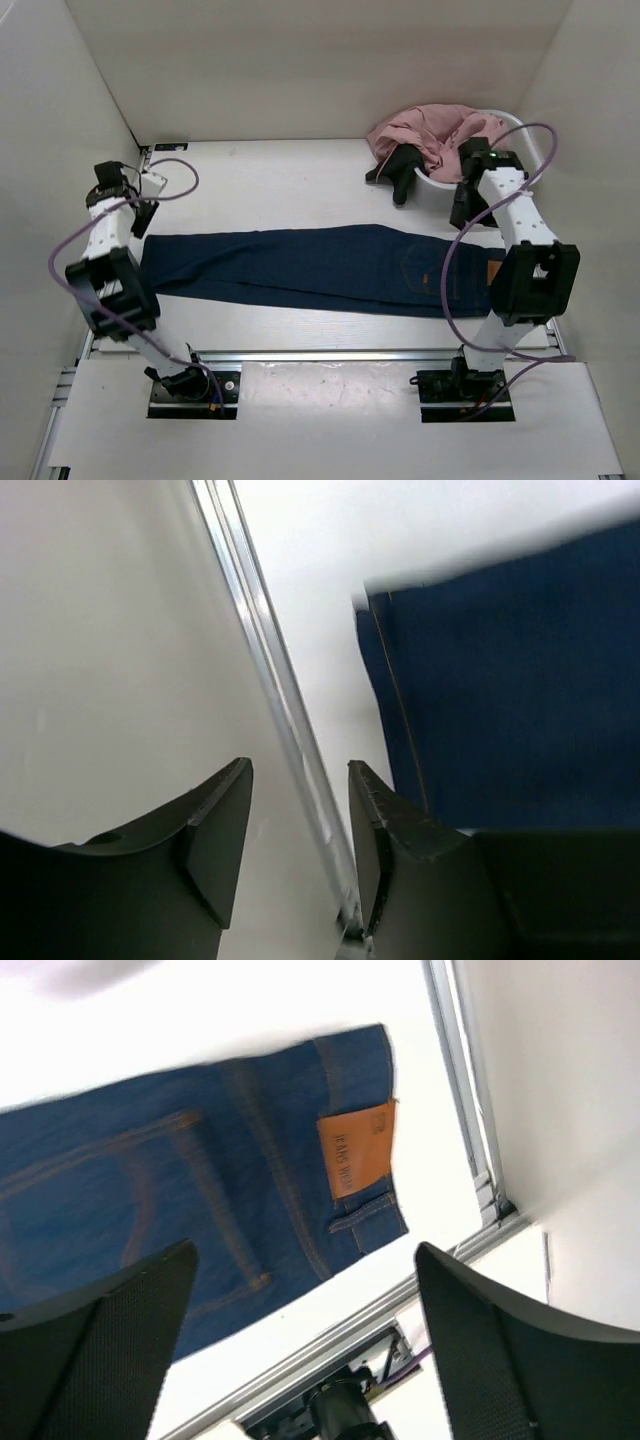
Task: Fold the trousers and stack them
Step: Fold the trousers
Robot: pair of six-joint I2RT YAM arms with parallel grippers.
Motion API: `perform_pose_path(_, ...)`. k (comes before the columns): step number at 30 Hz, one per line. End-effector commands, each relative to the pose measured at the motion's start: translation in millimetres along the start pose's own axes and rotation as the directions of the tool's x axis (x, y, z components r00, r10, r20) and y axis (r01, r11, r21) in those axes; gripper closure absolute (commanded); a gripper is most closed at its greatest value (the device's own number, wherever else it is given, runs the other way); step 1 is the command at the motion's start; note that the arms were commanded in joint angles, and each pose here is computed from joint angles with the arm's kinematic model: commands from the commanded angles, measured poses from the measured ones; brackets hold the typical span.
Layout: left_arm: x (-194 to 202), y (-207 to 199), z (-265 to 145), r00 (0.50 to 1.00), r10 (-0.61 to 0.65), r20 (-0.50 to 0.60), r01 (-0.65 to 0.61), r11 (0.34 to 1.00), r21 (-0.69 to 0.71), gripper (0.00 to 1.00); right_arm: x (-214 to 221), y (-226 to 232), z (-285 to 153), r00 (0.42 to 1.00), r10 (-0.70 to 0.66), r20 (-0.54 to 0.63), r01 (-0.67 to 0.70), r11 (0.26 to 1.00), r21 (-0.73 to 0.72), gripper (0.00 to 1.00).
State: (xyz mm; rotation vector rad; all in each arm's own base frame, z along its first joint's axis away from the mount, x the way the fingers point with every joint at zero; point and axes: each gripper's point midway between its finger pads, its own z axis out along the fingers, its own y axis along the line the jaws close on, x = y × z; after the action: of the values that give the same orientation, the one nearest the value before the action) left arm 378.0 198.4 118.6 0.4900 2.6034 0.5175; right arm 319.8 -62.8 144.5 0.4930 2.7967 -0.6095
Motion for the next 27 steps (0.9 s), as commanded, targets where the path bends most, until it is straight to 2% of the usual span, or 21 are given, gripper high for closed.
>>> perform_pose_path(1,30,-10,-35,0.980,0.199,-0.017,-0.199,0.980,-0.012,0.46,7,18,-51,0.984,-0.142,0.111,0.142,0.990,0.005,0.08)
perform_pose_path(2,35,-21,-36,0.963,0.271,0.005,-0.271,0.962,0.019,0.46,16,36,-51,0.968,-0.223,0.116,0.227,0.974,-0.020,0.12)
perform_pose_path(3,50,-40,-40,0.953,0.303,0.012,-0.303,0.952,0.048,0.47,27,72,-67,0.930,-0.320,0.180,0.337,0.939,-0.072,0.19)
perform_pose_path(5,57,-59,-43,0.932,0.357,0.060,-0.361,0.929,0.084,0.47,52,115,-76,0.862,-0.459,0.213,0.493,0.858,-0.144,0.27)
perform_pose_path(6,68,-72,-43,0.932,0.357,0.062,-0.362,0.926,0.107,0.47,72,153,-86,0.794,-0.547,0.265,0.597,0.785,-0.168,0.37)
perform_pose_path(7,74,-79,-40,0.932,0.358,0.053,-0.361,0.924,0.126,0.47,82,172,-91,0.762,-0.576,0.294,0.636,0.750,-0.179,0.43)
perform_pose_path(8,81,-92,-35,0.930,0.364,0.053,-0.368,0.916,0.160,0.47,102,197,-101,0.692,-0.637,0.341,0.712,0.681,-0.173,0.49)
perform_pose_path(9,85,-97,-32,0.936,0.350,0.042,-0.351,0.919,0.179,0.46,108,218,-100,0.660,-0.657,0.365,0.741,0.650,-0.169,0.58)
perform_pose_path(13,85,-117,-21,0.962,0.267,0.055,-0.272,0.927,0.260,0.45,136,275,-115,0.554,-0.712,0.431,0.827,0.529,-0.189,0.58)
perform_pose_path(14,80,-115,-19,0.970,0.235,0.068,-0.245,0.938,0.245,0.45,152,291,-118,0.508,-0.738,0.444,0.860,0.466,-0.209,0.56)
perform_pose_path(15,80,-116,-16,0.973,0.222,0.063,-0.231,0.941,0.249,0.45,159,297,-119,0.482,-0.751,0.452,0.875,0.441,-0.200,0.56)
perform_pose_path(17,75,-112,-13,0.978,0.200,0.066,-0.210,0.948,0.237,0.50,175,310,-125,0.436,-0.758,0.486,0.899,0.395,-0.190,0.54)
perform_pose_path(18,76,-111,-11,0.980,0.189,0.057,-0.197,0.953,0.230,0.52,184,311,-115,0.411,-0.781,0.470,0.911,0.373,-0.177,0.53)
perform_pose_path(21,77,-113,-8,0.981,0.189,0.050,-0.195,0.951,0.241,0.57,210,326,-115,0.394,-0.778,0.489,0.918,0.315,-0.240,0.48)
perform_pose_path(23,89,-125,-1,0.981,0.192,0.021,-0.190,0.941,0.282,0.64,223,334,-114,0.369,-0.779,0.506,0.929,0.288,-0.234,0.46)
perform_pose_path(27,97,-131,0,0.981,0.195,0.001,-0.187,0.937,0.295,0.68,226,338,-103,0.387,-0.780,0.492,0.922,0.322,-0.215,0.44)
